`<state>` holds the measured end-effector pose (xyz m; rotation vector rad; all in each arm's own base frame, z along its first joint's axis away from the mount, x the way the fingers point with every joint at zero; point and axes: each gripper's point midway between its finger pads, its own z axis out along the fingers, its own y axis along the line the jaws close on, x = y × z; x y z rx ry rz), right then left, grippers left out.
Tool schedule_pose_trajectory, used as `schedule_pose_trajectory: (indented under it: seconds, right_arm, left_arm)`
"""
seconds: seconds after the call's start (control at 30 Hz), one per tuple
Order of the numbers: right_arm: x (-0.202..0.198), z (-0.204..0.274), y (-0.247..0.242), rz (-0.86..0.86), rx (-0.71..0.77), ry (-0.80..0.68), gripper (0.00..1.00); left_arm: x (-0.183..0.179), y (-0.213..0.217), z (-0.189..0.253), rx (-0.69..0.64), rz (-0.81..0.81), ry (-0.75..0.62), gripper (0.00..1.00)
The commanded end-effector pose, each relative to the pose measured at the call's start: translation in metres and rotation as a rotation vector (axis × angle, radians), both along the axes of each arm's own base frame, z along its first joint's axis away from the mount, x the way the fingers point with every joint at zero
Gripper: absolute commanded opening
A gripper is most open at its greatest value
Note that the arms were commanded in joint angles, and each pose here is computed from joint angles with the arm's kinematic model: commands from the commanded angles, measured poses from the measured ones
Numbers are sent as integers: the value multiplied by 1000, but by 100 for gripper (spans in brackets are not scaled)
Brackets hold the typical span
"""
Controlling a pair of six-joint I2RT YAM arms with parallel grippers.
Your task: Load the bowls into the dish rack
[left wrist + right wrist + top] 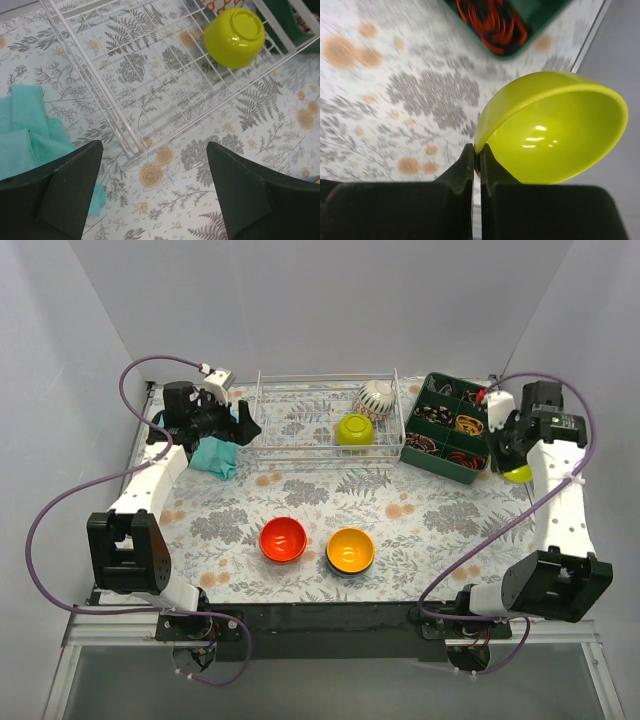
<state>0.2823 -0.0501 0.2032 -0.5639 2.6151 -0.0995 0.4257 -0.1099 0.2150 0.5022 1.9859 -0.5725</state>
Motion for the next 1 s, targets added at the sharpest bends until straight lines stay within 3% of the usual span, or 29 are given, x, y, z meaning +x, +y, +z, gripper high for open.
schedule_pose_trajectory:
  seconds: [0.0, 0.2, 0.33, 0.5, 0.7, 0.73, 0.77, 0.83, 0.97]
  right_arm:
    - [26, 79, 63, 142, 301, -226, 1]
    - [63, 135, 133, 256, 645, -337, 1]
    - [66, 161, 181, 438, 856, -314, 1]
    - [84, 165, 224, 573, 1013, -235, 1]
    - [128, 167, 249, 652, 1267, -96, 1]
    - [130, 162, 253, 590, 1339, 14, 1]
    - [141, 168, 256, 669, 1329, -72, 1]
    - [150, 152, 265, 713, 1346, -86, 1]
    - [159, 126, 282, 665, 1397, 5, 1]
  left_arm:
    - [5, -10, 45, -136, 41, -60, 86]
    - [8, -28, 78, -255, -27, -66, 83]
    - [29, -31, 79, -261, -45, -70, 82]
    - [56, -29, 82, -280, -25, -57, 79]
    - [82, -63, 69, -122, -121, -90, 79]
    - [84, -68, 65, -105, -136, -91, 79]
    - [86, -71, 61, -75, -159, -108, 79]
    - [93, -80, 50, -51, -175, -96, 79]
    - [112, -82, 33, -6, -151, -81, 79]
